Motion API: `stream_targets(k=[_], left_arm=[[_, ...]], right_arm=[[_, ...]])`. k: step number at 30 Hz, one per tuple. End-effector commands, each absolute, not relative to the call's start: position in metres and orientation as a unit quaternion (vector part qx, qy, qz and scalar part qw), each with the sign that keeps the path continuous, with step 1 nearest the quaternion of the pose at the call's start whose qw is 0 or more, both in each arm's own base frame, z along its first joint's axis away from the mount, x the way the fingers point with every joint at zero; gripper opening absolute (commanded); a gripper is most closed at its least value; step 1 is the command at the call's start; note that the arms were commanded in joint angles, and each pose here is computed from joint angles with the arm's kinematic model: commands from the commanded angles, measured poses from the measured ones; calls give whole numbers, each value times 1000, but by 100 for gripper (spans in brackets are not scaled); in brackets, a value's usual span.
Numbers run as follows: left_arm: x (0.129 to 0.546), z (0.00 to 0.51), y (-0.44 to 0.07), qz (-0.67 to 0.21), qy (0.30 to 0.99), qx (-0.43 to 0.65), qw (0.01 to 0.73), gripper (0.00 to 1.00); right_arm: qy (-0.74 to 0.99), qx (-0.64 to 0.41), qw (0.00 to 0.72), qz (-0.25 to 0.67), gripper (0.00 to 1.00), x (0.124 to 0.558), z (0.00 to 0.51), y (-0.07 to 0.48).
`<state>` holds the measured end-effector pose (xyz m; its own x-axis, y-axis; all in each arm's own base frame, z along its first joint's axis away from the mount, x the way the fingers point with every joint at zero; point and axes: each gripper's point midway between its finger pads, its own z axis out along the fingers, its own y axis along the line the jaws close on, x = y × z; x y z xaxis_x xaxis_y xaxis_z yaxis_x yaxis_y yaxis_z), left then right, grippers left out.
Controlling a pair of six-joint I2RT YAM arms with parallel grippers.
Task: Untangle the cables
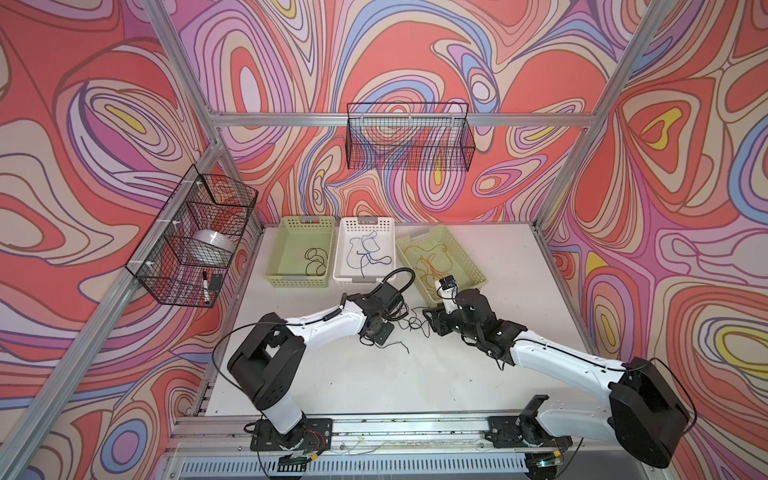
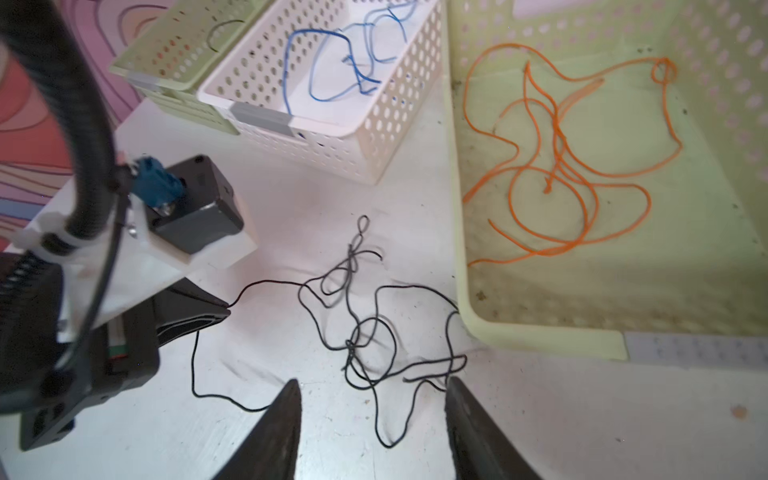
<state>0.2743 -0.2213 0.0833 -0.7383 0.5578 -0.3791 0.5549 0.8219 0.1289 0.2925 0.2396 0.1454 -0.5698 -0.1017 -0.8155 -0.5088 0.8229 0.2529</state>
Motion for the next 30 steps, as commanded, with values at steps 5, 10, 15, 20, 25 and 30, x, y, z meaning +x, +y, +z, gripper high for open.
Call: stream_targets(k=[5, 10, 15, 20, 25, 30], left_arm=[[267, 259, -238, -81, 857, 323, 394, 0], [255, 312, -248, -120, 825, 339, 437, 0], [256, 351, -248, -131, 801, 336, 478, 0], [255, 385, -253, -151, 777, 335, 511, 0], [258, 442, -250, -156, 738, 322, 573, 0], [265, 499, -243, -129, 699, 314, 629, 0]], right_arm=[[763, -281, 483, 326, 69, 288, 189, 285], [726, -294, 493, 378, 82, 295, 207, 310], [698, -297, 504, 414, 95, 304, 225, 329], [692, -303, 482, 444, 94, 306, 225, 355], [720, -275, 427, 473, 74, 304, 183, 363], [740, -251, 395, 484, 49, 297, 142, 359]])
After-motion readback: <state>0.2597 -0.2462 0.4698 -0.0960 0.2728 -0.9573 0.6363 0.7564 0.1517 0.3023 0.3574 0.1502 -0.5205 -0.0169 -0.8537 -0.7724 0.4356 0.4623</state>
